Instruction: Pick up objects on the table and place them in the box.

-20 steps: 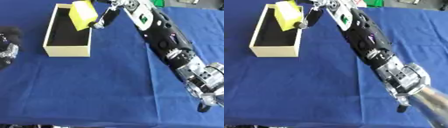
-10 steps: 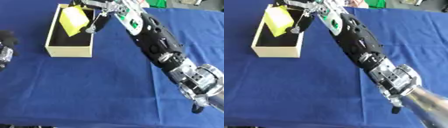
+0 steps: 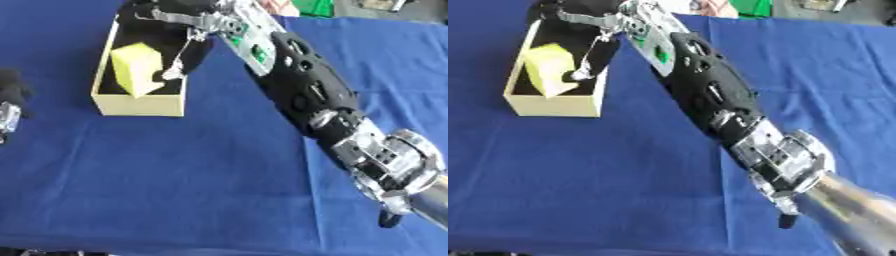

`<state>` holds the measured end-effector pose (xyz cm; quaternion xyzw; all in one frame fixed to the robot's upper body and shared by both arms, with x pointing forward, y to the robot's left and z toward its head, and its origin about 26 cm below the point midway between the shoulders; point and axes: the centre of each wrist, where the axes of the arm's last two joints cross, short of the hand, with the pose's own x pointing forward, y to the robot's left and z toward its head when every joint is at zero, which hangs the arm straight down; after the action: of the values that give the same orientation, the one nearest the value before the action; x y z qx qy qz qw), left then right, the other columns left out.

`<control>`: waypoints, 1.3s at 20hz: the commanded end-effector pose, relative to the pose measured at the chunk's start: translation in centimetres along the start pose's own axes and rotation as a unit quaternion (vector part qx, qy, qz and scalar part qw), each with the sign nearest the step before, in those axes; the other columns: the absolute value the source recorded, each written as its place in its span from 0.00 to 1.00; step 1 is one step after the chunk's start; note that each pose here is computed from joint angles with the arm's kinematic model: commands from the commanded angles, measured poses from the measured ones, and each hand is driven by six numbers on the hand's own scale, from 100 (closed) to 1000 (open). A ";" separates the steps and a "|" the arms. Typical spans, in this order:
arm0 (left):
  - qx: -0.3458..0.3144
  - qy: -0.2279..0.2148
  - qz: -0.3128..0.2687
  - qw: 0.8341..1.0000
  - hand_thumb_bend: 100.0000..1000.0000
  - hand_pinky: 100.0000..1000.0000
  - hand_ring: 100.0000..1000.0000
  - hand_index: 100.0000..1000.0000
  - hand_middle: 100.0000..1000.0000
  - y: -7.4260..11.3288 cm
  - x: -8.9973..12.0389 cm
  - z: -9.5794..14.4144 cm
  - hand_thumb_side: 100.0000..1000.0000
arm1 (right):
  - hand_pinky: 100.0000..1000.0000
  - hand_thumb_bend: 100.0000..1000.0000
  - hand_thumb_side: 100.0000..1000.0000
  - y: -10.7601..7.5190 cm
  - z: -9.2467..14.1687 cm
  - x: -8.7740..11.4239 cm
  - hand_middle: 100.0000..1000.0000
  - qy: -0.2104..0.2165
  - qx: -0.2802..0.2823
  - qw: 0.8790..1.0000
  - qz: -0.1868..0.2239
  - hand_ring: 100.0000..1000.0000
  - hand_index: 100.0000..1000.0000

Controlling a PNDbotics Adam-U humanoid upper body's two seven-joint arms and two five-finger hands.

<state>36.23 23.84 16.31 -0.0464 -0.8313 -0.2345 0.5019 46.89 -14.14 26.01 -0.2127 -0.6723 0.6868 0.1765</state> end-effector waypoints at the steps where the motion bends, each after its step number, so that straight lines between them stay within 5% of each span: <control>1: 0.000 -0.017 -0.010 1.000 0.00 0.48 0.68 0.74 0.56 0.3 1.0 -0.5 0.16 | 0.86 0.44 0.25 -1.8 0.5 -0.1 0.97 0.008 -0.026 0.999 0.023 0.93 0.98; 6: 0.012 -0.019 -0.005 1.000 0.00 0.48 0.67 0.76 0.55 0.5 1.1 -0.5 0.17 | 0.84 0.28 0.23 -2.6 1.5 -0.5 0.94 0.035 -0.091 0.995 0.026 0.90 0.97; 12: 0.042 -0.008 -0.005 0.999 0.00 0.46 0.65 0.72 0.55 1.1 0.9 -0.2 0.16 | 0.80 0.00 0.21 -4.0 4.4 -1.8 0.91 0.055 -0.181 0.981 -0.053 0.88 0.95; 19: 0.067 -0.008 -0.022 0.997 0.00 0.44 0.61 0.61 0.52 1.6 0.8 0.2 0.17 | 0.79 0.00 0.13 -5.4 8.3 -1.7 0.90 0.060 -0.217 0.969 -0.098 0.87 0.95; 26: 0.102 0.001 -0.034 0.994 0.00 0.41 0.58 0.53 0.51 2.0 0.5 0.7 0.20 | 0.78 0.00 0.10 -4.6 13.3 -1.9 0.88 0.097 -0.241 0.957 -0.131 0.86 0.94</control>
<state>36.12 25.20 16.18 0.0178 -0.8442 -0.1670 0.5090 42.14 -25.16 28.58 -0.2079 -0.8112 0.4636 0.2895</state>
